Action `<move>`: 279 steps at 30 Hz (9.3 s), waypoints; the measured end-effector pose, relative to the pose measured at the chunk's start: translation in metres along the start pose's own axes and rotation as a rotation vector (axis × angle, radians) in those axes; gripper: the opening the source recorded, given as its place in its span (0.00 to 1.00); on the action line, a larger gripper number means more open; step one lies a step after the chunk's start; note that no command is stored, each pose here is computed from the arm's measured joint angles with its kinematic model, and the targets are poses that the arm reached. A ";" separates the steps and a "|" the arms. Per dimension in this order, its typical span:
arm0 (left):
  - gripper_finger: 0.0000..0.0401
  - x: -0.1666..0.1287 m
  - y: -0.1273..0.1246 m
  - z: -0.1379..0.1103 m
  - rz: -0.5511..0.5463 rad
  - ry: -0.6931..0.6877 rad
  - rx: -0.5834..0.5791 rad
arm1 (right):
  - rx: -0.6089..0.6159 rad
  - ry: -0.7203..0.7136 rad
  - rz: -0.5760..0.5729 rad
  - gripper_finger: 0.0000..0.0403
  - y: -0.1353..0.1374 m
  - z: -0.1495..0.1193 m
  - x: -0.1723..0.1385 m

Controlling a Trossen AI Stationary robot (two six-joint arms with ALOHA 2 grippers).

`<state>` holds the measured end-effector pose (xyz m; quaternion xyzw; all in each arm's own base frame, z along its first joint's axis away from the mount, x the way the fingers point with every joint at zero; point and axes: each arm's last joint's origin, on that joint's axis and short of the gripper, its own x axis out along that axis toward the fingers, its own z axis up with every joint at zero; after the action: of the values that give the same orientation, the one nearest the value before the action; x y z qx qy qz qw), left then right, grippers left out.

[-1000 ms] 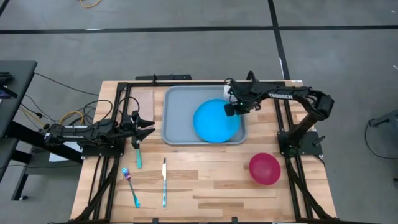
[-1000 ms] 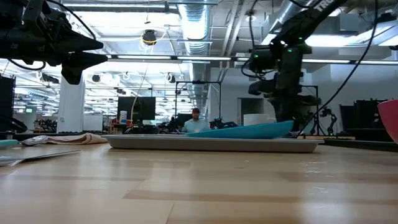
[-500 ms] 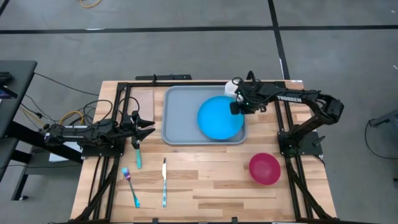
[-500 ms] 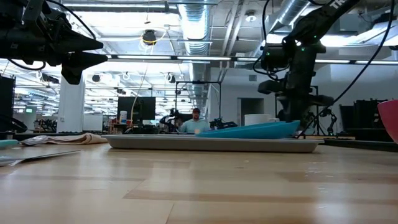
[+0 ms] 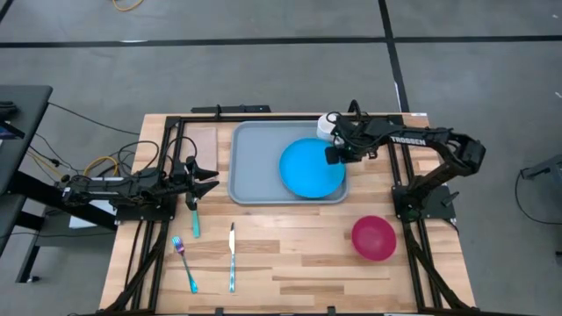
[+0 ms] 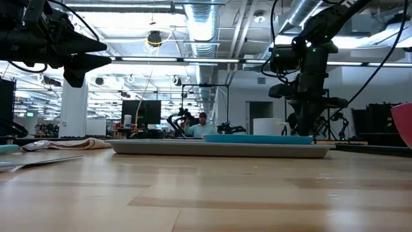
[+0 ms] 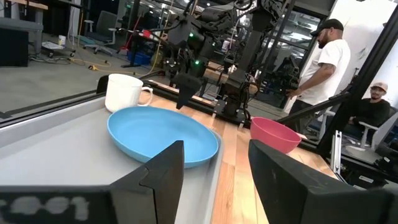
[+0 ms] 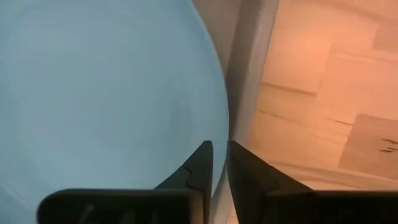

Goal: Set up tray
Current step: Put the red bowl on top of the blue plate on the gray serving tray, then put the pink napkin to the left of the blue plate on the gray serving tray

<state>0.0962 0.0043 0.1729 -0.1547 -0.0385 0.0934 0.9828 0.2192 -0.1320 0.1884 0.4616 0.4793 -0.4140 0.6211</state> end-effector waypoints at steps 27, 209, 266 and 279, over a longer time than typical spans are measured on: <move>0.42 0.000 0.000 0.000 0.000 -0.001 0.000 | -0.378 0.143 0.237 0.45 0.098 -0.195 -0.135; 0.42 0.000 0.000 0.000 -0.001 0.001 0.000 | -0.785 -1.259 1.656 0.45 -0.092 -0.167 -0.077; 0.42 0.000 0.000 0.000 0.000 0.000 0.000 | -0.976 -1.057 1.013 0.45 -0.088 -0.166 -0.015; 0.42 0.000 0.002 0.005 0.048 -0.118 -0.857 | -0.976 -1.057 1.013 0.45 -0.088 -0.165 -0.015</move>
<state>0.0952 0.0074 0.1775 -0.5439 -0.1263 0.1007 0.8234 0.0966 0.0093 0.1690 0.0497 -0.0098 0.0028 0.9987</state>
